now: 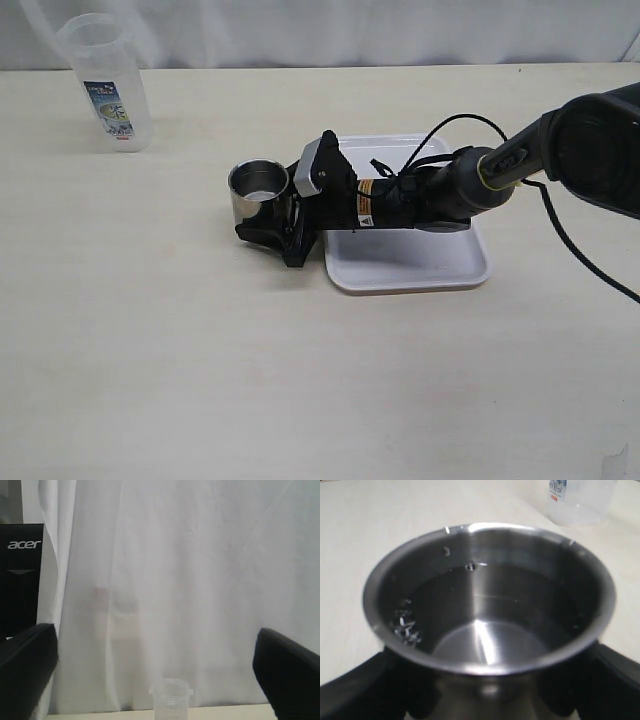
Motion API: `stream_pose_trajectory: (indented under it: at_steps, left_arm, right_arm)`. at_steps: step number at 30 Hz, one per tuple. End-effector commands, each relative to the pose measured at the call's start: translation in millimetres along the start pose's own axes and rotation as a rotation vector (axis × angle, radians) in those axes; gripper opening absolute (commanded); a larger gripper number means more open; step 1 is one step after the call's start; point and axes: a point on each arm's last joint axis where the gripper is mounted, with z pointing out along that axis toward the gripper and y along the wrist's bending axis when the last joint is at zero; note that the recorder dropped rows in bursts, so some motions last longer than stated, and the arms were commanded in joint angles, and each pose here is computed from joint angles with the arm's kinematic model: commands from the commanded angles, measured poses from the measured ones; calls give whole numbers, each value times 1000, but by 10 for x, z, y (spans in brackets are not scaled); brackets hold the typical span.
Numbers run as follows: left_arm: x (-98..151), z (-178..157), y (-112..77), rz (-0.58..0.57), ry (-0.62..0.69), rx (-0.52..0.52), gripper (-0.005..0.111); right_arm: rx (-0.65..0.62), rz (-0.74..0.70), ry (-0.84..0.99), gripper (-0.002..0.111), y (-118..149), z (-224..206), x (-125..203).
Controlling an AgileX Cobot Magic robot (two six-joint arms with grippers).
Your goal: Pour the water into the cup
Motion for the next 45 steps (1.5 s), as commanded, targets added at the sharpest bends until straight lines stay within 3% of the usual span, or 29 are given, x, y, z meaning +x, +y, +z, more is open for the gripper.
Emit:
stream_pose_trajectory:
  at_steps: [1, 12, 34, 37, 45]
  left_arm:
    - [180, -110, -5, 24, -14, -1, 100]
    - [540, -361, -15, 65, -55, -3, 100]
    - [1332, -318, -34, 68, 181, 11, 100]
    - [1339, -319, -34, 68, 187, 11, 100]
    - [1495, -363, -48, 70, 364, 33, 100]
  right_arm:
    - [-4, 4, 40, 4, 7, 5, 59]
    - [-4, 4, 40, 4, 7, 5, 59]
    - [-4, 4, 40, 4, 7, 5, 59]
    - [-4, 4, 40, 4, 7, 5, 59]
    - [-4, 4, 40, 4, 7, 5, 59]
